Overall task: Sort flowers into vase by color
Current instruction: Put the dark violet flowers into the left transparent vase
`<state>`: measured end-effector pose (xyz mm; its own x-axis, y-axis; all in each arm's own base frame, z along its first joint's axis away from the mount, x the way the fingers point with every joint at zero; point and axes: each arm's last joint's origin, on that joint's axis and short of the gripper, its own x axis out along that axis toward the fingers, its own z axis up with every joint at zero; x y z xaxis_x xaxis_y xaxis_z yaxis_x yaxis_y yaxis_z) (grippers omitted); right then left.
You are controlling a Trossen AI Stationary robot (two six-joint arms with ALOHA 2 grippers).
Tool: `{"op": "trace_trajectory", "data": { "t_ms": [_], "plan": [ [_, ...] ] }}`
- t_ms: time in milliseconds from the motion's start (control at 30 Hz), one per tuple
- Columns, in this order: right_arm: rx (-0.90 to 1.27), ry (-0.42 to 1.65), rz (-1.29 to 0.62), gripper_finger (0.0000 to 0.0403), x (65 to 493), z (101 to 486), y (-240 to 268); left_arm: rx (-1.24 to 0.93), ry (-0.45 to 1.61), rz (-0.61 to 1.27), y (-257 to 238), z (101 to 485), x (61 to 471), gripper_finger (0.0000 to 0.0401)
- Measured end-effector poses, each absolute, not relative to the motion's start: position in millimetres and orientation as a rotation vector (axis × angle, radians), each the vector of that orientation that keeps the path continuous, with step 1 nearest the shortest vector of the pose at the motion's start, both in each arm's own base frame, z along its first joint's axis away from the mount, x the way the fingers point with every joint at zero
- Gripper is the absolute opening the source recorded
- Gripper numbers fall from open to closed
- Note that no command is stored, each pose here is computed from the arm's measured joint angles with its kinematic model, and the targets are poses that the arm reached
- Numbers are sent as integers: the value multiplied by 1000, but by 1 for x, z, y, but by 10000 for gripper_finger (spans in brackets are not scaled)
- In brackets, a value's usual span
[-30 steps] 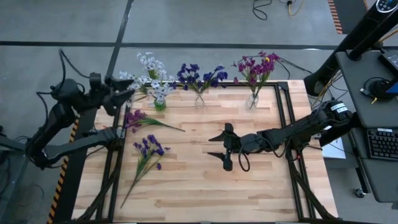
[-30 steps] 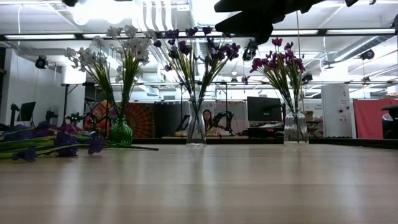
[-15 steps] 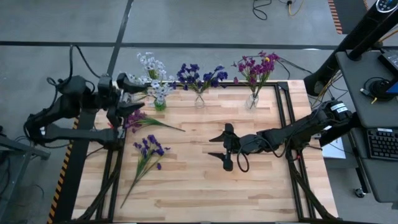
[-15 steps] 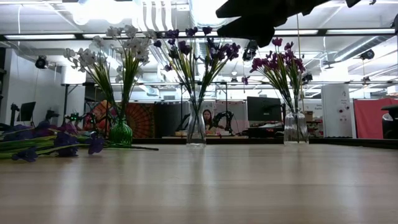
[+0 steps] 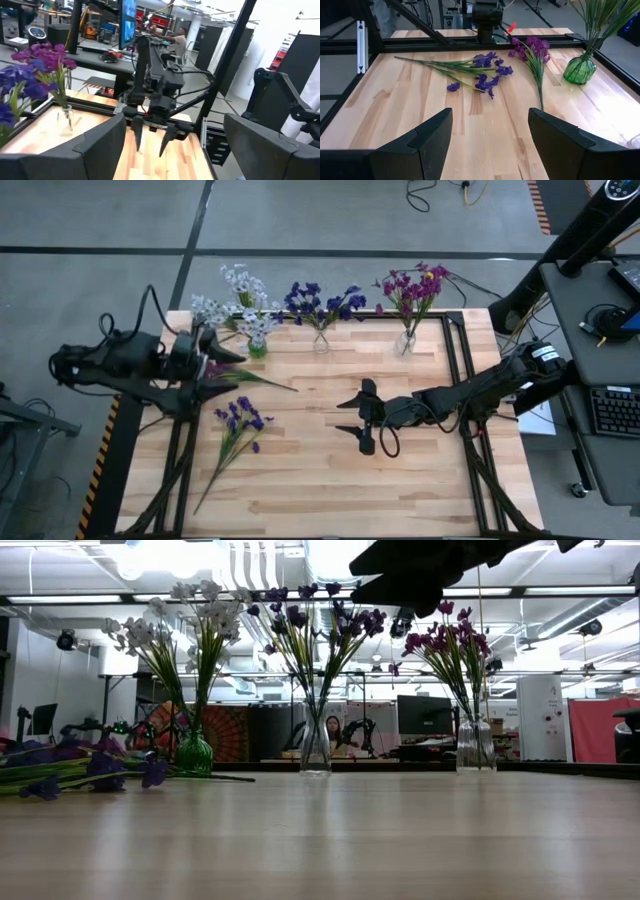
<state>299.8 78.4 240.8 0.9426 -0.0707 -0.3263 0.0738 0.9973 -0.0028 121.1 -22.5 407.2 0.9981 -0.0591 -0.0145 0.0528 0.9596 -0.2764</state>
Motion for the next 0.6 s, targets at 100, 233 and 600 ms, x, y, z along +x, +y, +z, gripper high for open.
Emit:
{"op": "trace_trajectory", "data": {
  "t_ms": [100,233,600],
  "plan": [
    [10,332,-74,254,300,241,78,-288,31,-55,-32,406,122,316],
    [10,332,-74,254,300,241,78,-300,64,-77,-47,403,127,316],
    [4,358,-75,254,299,238,78,-368,270,-83,-86,382,136,316]
  ]
}}
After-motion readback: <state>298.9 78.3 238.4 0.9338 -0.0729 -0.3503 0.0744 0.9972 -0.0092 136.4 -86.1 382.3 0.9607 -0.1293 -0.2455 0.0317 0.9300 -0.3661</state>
